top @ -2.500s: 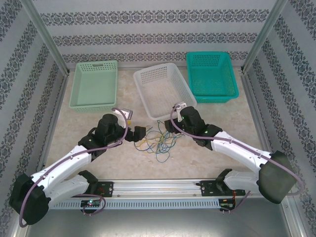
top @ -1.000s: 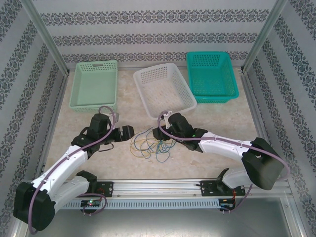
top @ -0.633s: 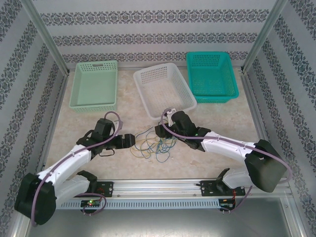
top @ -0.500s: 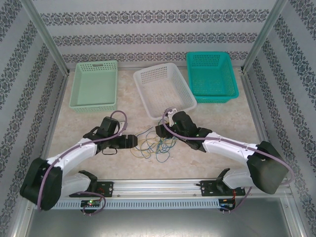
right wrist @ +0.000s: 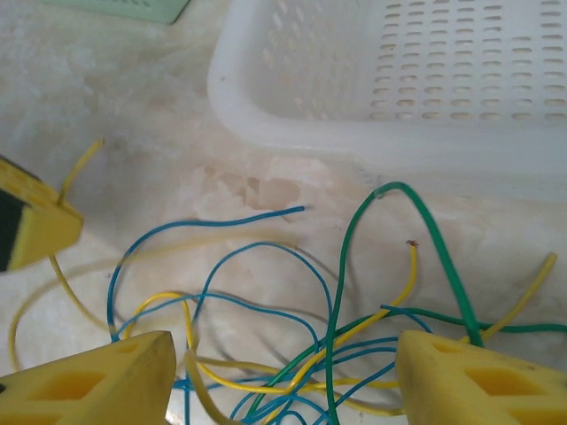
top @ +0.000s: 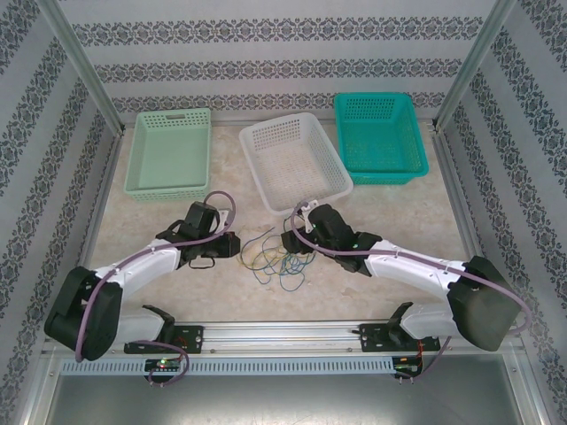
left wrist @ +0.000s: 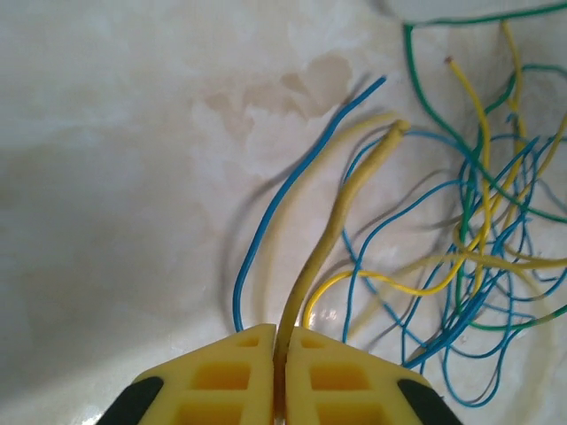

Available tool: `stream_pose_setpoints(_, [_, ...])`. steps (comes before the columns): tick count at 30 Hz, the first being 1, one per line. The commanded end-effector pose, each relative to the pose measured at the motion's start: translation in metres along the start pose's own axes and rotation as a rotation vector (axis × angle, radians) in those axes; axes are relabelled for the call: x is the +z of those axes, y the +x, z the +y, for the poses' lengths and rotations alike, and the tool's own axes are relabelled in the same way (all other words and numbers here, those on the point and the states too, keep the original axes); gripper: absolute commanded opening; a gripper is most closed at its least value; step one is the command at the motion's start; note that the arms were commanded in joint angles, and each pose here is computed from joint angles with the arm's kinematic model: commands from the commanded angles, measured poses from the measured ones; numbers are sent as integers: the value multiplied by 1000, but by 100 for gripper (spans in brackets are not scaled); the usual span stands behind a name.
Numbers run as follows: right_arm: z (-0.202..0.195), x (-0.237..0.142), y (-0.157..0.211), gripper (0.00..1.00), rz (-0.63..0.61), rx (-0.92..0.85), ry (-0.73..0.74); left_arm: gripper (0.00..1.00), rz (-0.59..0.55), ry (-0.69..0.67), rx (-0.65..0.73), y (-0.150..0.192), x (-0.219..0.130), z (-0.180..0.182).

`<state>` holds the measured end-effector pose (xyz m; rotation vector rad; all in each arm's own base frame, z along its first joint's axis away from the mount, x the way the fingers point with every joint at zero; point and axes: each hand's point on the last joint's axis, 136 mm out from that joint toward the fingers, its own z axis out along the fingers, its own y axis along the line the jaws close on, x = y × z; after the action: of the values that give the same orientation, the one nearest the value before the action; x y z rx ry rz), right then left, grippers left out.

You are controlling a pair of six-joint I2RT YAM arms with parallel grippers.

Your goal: Untangle the cables

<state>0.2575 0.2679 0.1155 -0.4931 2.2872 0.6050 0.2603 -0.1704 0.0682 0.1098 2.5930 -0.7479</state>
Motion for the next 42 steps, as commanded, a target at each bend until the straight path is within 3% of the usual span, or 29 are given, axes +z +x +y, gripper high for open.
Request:
stream_pose_setpoints(1, [13, -1, -2, 68, 3, -72, -17, 5, -69, -3, 67, -19, -21, -14])
stream_pose_setpoints(9, [21, 32, 15, 67, 87, -34, -20, 4, -98, 1, 117, -26, -52, -27])
stream_pose_setpoints(21, [7, 13, 6, 69, 36, 2, 5, 5, -116, 14, 154, -26, -66, -34])
stream_pose_setpoints(28, [41, -6, 3, 71, -18, -238, -60, 5, -99, 31, 157, -27, -64, -38])
stream_pose_setpoints(32, [31, -7, 10, 71, 2, -224, -16, 5, -75, -1, 142, -27, -62, -34])
stream_pose_setpoints(36, [43, -13, 15, 71, -24, -216, -108, 5, -83, 20, 141, -34, -62, -40])
stream_pose_setpoints(42, [44, -7, 39, 71, 17, -362, -115, 5, -85, 19, 130, -48, -61, -45])
